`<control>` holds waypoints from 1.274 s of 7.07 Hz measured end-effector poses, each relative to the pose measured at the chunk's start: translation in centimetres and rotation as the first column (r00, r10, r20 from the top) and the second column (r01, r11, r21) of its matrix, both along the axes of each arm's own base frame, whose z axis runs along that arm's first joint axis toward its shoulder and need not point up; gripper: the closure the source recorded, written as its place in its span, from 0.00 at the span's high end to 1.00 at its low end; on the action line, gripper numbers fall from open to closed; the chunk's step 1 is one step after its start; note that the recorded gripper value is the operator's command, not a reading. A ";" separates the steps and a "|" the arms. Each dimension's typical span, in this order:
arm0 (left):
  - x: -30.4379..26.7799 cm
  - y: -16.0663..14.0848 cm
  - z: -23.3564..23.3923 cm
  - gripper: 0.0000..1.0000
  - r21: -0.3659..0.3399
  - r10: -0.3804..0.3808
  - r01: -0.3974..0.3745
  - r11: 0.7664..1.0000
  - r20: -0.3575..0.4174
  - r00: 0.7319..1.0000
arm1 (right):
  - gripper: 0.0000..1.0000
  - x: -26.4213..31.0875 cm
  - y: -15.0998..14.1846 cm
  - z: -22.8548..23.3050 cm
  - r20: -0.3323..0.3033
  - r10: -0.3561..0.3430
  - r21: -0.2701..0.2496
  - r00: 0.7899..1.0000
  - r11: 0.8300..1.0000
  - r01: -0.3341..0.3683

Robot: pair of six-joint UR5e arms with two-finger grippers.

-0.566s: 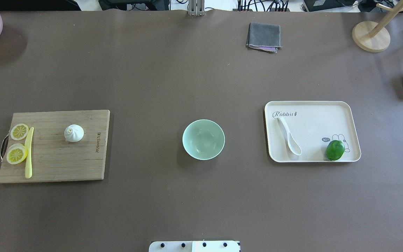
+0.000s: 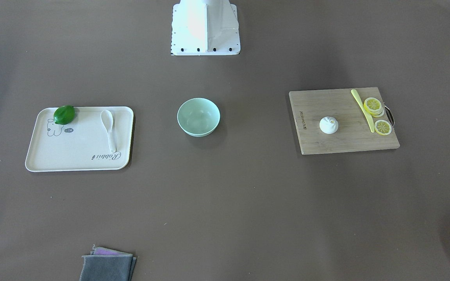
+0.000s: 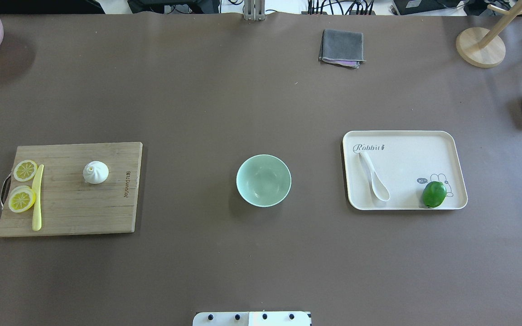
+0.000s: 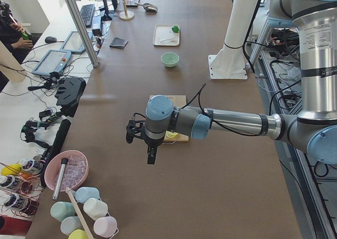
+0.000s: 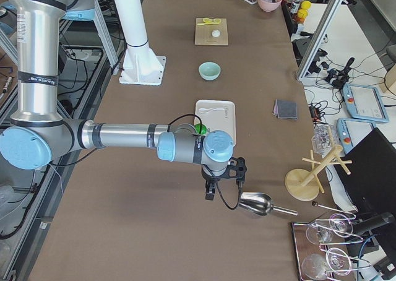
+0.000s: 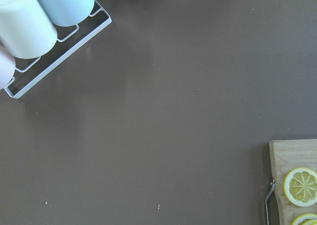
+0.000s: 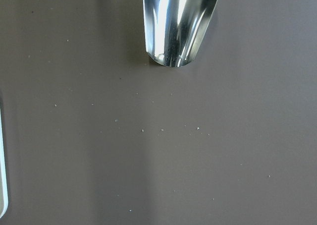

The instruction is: Put spoon and bun in bowl

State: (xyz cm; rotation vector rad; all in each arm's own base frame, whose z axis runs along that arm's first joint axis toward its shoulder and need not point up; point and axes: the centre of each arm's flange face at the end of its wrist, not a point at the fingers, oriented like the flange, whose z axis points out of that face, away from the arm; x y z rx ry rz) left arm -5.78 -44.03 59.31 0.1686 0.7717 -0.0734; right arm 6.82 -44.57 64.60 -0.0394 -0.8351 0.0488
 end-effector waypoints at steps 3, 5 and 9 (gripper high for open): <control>0.1 0.0 0.1 0.98 -0.002 0.002 -0.002 1.000 -0.001 1.000 | 1.00 0.0 -0.1 -0.2 0.003 0.002 0.002 1.000 1.000 -0.002; 0.0 -0.2 -0.2 0.98 0.004 0.001 -0.001 1.000 0.005 1.000 | 1.00 0.0 -0.2 -0.1 -0.004 0.004 -0.002 1.000 1.000 -0.004; 0.1 -0.5 -0.6 0.98 0.014 0.001 -0.001 1.000 0.005 1.000 | 1.00 0.0 0.2 0.0 -0.008 0.009 -0.010 1.000 1.000 -0.009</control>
